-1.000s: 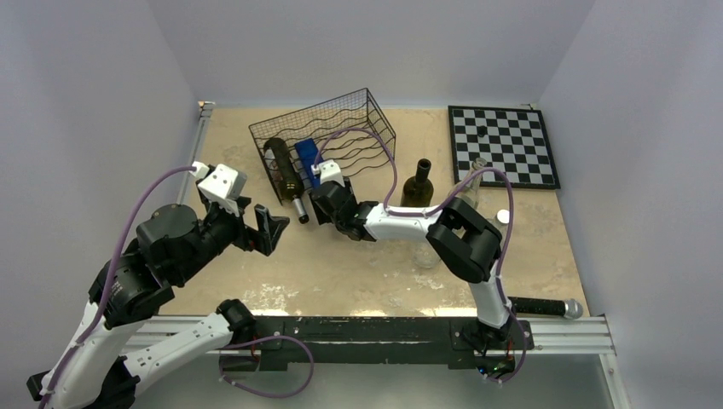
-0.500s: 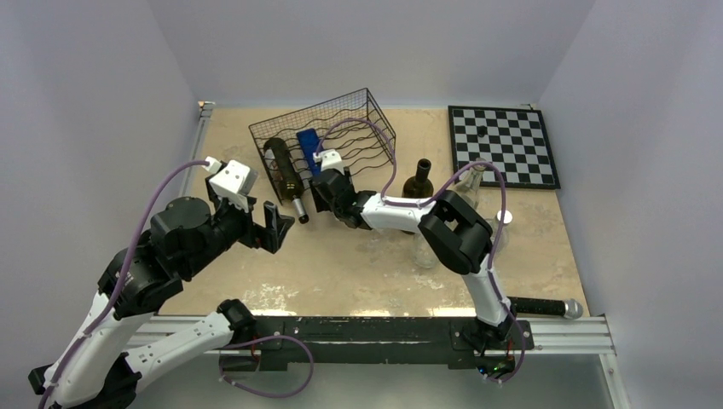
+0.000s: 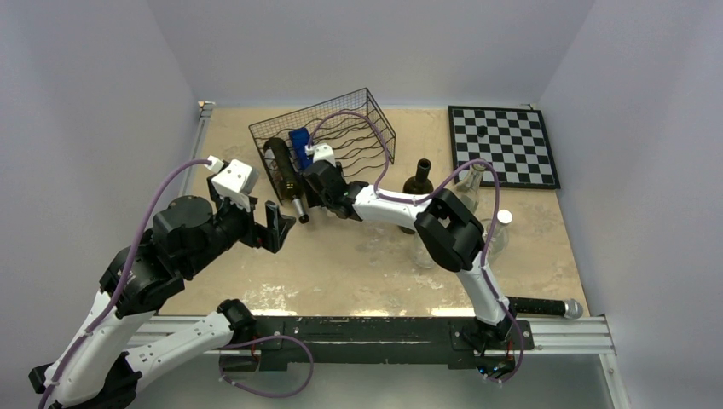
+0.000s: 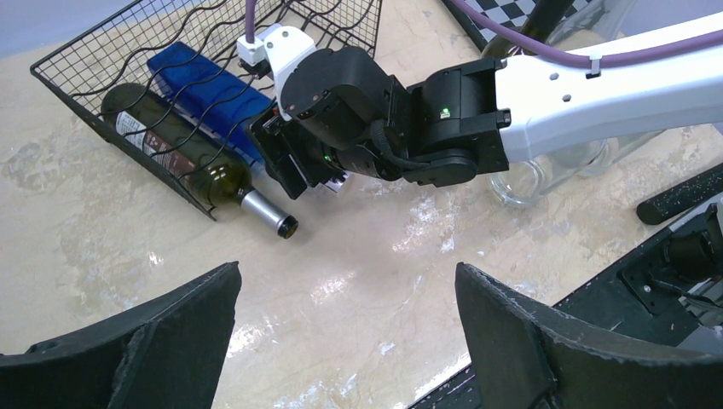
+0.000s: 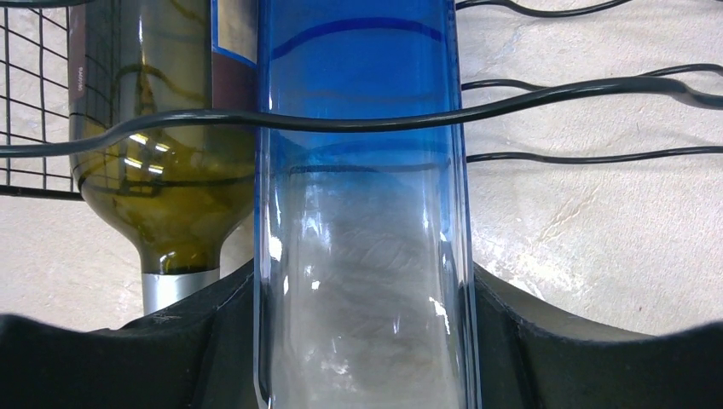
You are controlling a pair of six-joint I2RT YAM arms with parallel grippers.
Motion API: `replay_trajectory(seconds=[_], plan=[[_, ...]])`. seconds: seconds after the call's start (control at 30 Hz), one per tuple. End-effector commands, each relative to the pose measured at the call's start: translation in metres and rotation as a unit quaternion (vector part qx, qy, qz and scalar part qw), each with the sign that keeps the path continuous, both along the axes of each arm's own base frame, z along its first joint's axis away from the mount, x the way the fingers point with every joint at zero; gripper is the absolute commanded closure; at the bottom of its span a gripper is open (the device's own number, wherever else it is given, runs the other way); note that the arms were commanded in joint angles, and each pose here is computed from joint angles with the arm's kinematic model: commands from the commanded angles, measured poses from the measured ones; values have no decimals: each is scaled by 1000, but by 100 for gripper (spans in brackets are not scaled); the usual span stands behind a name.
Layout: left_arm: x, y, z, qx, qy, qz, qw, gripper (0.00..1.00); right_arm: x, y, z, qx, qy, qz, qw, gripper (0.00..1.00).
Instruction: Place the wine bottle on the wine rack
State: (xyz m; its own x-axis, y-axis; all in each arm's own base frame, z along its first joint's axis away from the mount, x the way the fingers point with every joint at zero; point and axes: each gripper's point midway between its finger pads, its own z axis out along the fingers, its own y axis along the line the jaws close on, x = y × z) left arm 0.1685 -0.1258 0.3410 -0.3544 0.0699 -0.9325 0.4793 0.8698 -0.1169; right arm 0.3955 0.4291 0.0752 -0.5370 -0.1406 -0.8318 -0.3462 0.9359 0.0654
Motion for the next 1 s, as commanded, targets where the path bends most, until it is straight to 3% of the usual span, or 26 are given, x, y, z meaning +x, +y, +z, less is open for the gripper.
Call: replay_trajectory(seconds=[0.0, 0.13, 0.33, 0.57, 0.77, 0.97], plan=[[-2, -1, 11, -23, -6, 0, 1000, 1, 33, 18, 90, 106, -77, -42, 991, 55], [-3, 0, 12, -24, -8, 1, 1000, 1, 28, 11, 88, 90, -60, -47, 993, 33], [-3, 0, 11, -25, -9, 0, 1000, 1, 19, 9, 89, 79, -41, -29, 996, 21], [-4, 1, 17, -31, -18, -2, 999, 1, 6, 3, 116, 78, -38, -4, 996, 12], [-5, 3, 29, -41, -44, -6, 998, 1, -17, -14, 175, 79, -44, 32, 995, 5], [-4, 1, 40, -52, -73, -15, 996, 1, -45, -62, 242, 62, -43, 61, 995, 3]])
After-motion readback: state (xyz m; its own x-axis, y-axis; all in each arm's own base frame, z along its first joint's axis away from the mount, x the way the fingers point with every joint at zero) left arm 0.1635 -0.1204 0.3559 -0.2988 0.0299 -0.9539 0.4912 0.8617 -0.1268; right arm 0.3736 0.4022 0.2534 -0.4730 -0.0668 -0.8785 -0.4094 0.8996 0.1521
